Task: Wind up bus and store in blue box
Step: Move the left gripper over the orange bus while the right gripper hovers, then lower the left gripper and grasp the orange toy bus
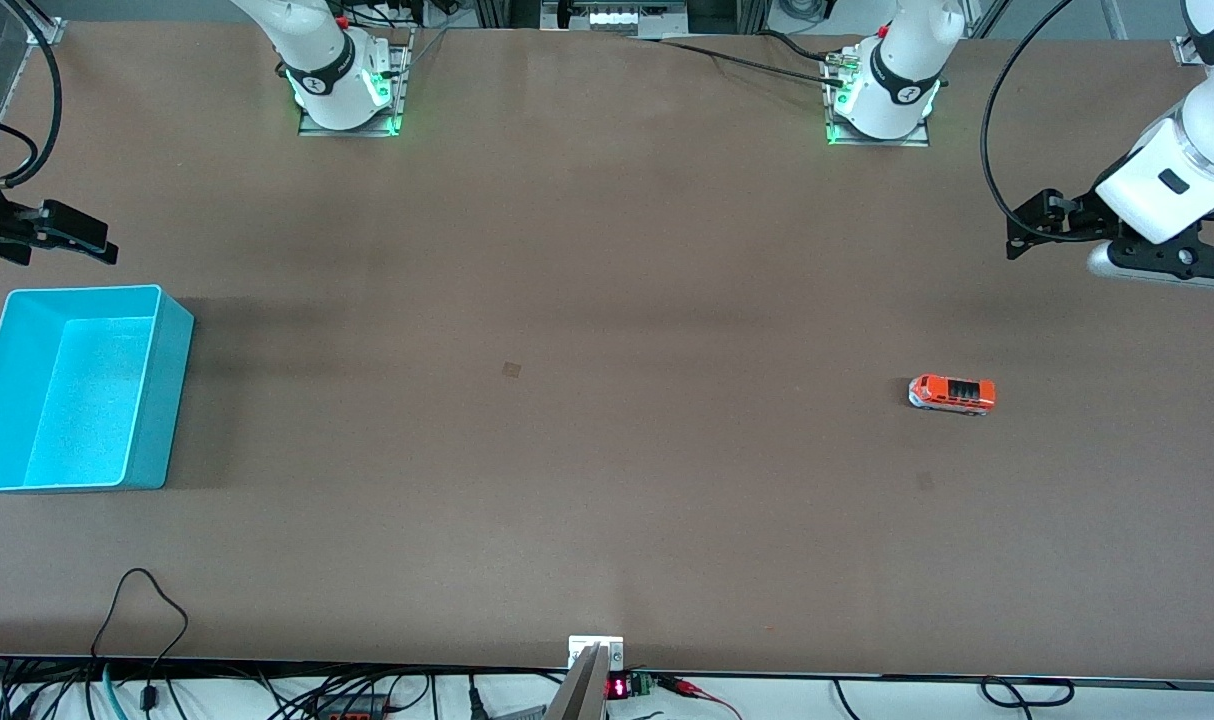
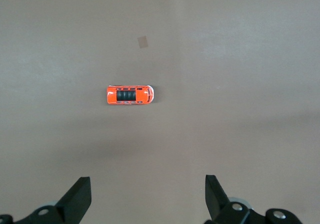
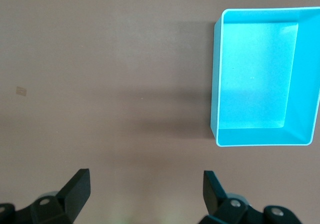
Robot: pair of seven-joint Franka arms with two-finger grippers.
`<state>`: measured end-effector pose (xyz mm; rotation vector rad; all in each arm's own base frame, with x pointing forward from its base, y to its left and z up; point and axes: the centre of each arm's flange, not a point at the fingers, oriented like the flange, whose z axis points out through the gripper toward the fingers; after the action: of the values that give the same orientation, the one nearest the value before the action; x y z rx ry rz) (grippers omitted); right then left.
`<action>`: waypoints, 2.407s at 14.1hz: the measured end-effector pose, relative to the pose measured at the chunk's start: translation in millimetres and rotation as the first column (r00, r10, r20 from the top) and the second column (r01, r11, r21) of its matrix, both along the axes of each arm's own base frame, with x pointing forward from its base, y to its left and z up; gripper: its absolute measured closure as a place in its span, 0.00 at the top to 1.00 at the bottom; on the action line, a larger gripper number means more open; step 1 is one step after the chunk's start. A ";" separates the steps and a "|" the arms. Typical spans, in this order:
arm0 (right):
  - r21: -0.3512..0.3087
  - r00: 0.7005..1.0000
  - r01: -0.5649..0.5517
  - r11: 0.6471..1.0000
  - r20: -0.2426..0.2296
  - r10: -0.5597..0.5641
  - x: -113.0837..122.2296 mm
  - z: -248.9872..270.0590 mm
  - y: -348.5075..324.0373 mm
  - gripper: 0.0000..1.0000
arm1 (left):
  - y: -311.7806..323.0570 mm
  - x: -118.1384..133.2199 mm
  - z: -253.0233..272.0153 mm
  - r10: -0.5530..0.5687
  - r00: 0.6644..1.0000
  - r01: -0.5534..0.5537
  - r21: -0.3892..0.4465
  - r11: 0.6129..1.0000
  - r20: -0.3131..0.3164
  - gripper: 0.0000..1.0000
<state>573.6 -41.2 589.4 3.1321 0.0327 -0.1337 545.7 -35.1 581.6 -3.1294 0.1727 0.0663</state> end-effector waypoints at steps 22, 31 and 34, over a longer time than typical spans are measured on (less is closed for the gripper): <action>0.001 0.993 0.005 1.000 -0.117 -0.005 30.0 -79.0 -3.3 1.00 | -2.7 -26.8 -41.1 -0.334 0.886 0.318 -0.103 0.943 -0.322 1.00; -0.022 0.992 -0.011 1.000 -0.130 0.008 31.6 -84.7 0.2 1.00 | 30.8 26.6 -211.1 -0.844 0.518 0.834 -0.136 0.535 -0.139 1.00; -0.025 0.991 -0.013 1.000 -0.130 0.010 31.7 -84.8 1.1 1.00 | 40.5 44.5 -262.5 -0.935 0.345 0.927 -0.123 0.354 -0.085 1.00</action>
<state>605.3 -40.1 504.6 3.0917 0.0495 -0.3354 590.1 5.4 319.1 -2.4931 1.9446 0.2661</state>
